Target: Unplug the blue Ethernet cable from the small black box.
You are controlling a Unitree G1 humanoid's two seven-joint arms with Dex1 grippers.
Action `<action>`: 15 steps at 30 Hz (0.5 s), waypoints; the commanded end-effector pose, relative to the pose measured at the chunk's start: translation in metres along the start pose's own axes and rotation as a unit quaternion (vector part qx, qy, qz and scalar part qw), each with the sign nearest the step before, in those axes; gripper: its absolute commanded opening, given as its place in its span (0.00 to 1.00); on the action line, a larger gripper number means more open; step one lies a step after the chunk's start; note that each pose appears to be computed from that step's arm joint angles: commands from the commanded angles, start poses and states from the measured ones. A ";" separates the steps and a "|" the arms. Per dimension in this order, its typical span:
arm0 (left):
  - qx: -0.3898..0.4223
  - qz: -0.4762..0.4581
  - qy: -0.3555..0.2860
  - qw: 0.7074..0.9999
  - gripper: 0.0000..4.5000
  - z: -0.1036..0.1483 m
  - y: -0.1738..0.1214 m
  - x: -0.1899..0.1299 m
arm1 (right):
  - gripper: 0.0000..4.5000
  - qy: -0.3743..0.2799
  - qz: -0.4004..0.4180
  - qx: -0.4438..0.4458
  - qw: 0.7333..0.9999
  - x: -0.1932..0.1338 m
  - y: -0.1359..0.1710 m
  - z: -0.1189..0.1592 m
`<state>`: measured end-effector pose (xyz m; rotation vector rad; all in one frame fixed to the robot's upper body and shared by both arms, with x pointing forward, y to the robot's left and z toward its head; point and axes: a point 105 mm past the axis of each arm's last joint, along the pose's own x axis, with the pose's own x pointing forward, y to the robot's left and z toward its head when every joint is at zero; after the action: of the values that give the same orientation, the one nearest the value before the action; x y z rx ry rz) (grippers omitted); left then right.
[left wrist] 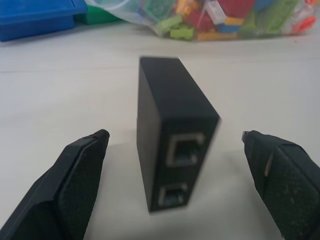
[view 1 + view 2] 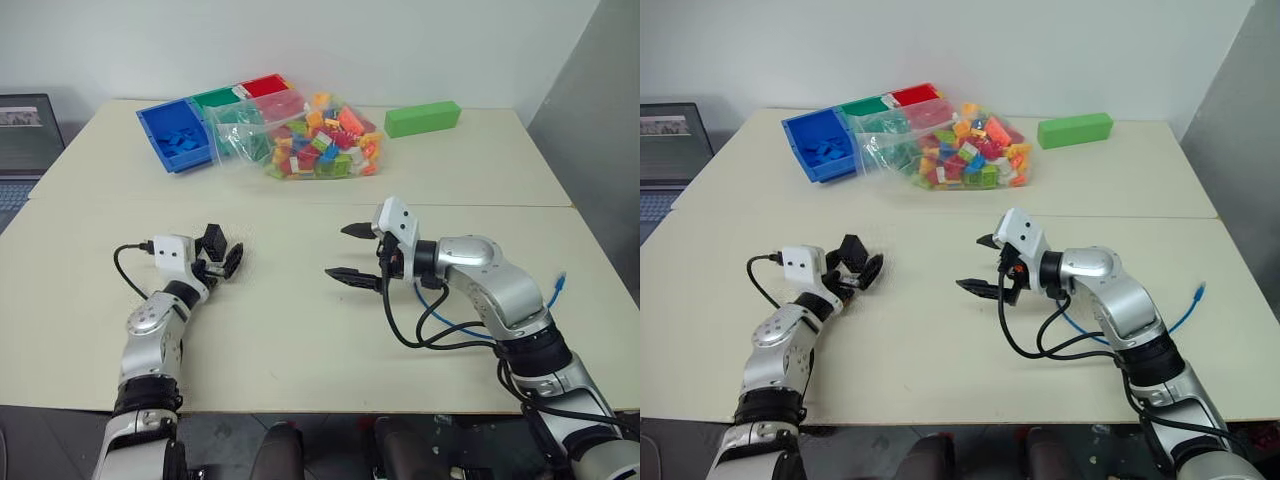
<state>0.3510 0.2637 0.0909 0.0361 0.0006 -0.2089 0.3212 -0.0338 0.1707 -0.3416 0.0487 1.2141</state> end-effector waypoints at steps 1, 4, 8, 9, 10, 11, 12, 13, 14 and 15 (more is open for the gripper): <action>0.042 0.012 0.001 0.999 0.99 0.021 0.004 -0.020 | 0.99 -0.003 -0.003 -0.008 1.000 -0.009 0.003 0.002; 0.058 0.000 0.030 0.998 0.99 0.029 0.003 -0.040 | 0.99 0.004 -0.006 0.004 1.000 -0.019 0.001 -0.004; 0.096 -0.033 0.031 0.994 0.99 0.051 -0.002 -0.066 | 0.99 0.010 0.008 0.016 1.000 -0.038 0.002 -0.007; 0.105 -0.041 0.031 0.993 0.99 0.057 -0.002 -0.072 | 0.99 0.009 0.012 0.019 1.000 -0.043 0.001 -0.007; 0.113 -0.054 0.038 0.991 0.99 0.061 -0.001 -0.078 | 0.99 0.009 0.014 0.021 1.000 -0.050 -0.002 -0.007; 0.122 -0.063 0.051 0.989 0.99 0.065 0.001 -0.084 | 0.99 0.009 0.014 0.024 1.000 -0.056 -0.005 -0.006; 0.127 -0.068 0.060 0.988 0.99 0.066 0.002 -0.087 | 0.99 0.009 0.015 0.026 1.000 -0.060 -0.007 -0.006; 0.130 -0.075 0.074 0.986 0.99 0.068 0.004 -0.091 | 0.99 0.010 0.014 0.027 0.999 -0.064 -0.010 -0.006; 0.131 -0.083 0.083 0.984 0.99 0.071 0.007 -0.094 | 0.99 0.012 0.014 0.027 0.999 -0.068 -0.012 -0.006; 0.132 -0.089 0.090 0.983 0.99 0.074 0.010 -0.096 | 0.99 0.014 0.014 0.027 0.999 -0.071 -0.014 -0.005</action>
<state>0.2635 0.2902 0.1501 0.3037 0.1725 -0.3496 0.3111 -0.1001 0.1701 -0.3085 0.1540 1.2155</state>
